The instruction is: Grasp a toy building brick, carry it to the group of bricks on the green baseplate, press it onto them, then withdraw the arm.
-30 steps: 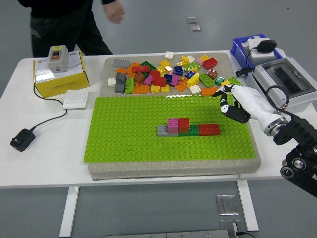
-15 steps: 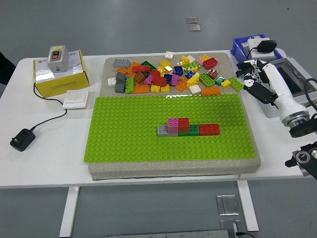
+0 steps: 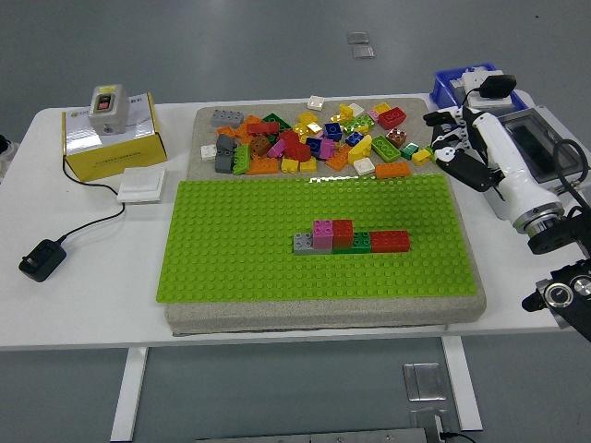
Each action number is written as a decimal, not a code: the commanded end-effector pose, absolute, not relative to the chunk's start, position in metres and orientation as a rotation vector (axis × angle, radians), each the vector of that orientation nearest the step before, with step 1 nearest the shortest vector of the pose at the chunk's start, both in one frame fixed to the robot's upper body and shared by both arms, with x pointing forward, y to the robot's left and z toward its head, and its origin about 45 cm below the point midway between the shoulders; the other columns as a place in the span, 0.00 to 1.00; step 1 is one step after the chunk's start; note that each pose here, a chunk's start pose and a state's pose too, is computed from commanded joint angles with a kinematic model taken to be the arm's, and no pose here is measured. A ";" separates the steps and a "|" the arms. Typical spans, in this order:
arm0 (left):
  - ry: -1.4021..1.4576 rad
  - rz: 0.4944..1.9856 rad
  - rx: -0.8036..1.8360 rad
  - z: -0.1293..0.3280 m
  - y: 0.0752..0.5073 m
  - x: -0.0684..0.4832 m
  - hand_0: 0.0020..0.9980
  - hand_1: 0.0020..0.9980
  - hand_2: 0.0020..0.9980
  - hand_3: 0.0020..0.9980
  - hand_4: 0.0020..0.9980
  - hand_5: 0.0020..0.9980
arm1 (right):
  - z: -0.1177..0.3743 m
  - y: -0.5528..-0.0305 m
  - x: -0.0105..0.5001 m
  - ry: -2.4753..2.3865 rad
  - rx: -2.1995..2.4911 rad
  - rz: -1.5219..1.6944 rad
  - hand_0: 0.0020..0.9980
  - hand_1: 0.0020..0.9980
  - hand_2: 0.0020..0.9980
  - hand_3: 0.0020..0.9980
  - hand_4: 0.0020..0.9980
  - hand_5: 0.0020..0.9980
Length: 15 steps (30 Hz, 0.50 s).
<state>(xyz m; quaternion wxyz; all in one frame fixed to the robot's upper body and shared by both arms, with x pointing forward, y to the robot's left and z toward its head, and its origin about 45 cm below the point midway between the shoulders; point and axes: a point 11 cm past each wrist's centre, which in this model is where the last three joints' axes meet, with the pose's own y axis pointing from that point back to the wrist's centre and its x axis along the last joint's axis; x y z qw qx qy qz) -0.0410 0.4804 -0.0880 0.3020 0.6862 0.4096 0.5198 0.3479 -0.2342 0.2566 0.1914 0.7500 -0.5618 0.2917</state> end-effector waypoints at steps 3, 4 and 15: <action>1.087 1.379 1.820 -0.088 0.481 -0.041 0.67 0.65 0.48 0.62 0.08 0.65 | 0.253 -0.226 0.345 -1.501 2.073 0.871 0.26 0.38 0.70 0.68 0.24 0.48; 1.088 1.379 1.820 -0.088 0.481 -0.041 0.67 0.65 0.48 0.62 0.08 0.65 | 0.254 -0.225 0.345 -1.489 2.063 0.892 0.26 0.38 0.70 0.68 0.24 0.48; 1.083 1.384 1.821 -0.087 0.484 -0.037 0.68 0.65 0.48 0.63 0.08 0.65 | 0.249 -0.204 0.340 -1.457 2.194 0.848 0.27 0.34 0.70 0.68 0.15 0.41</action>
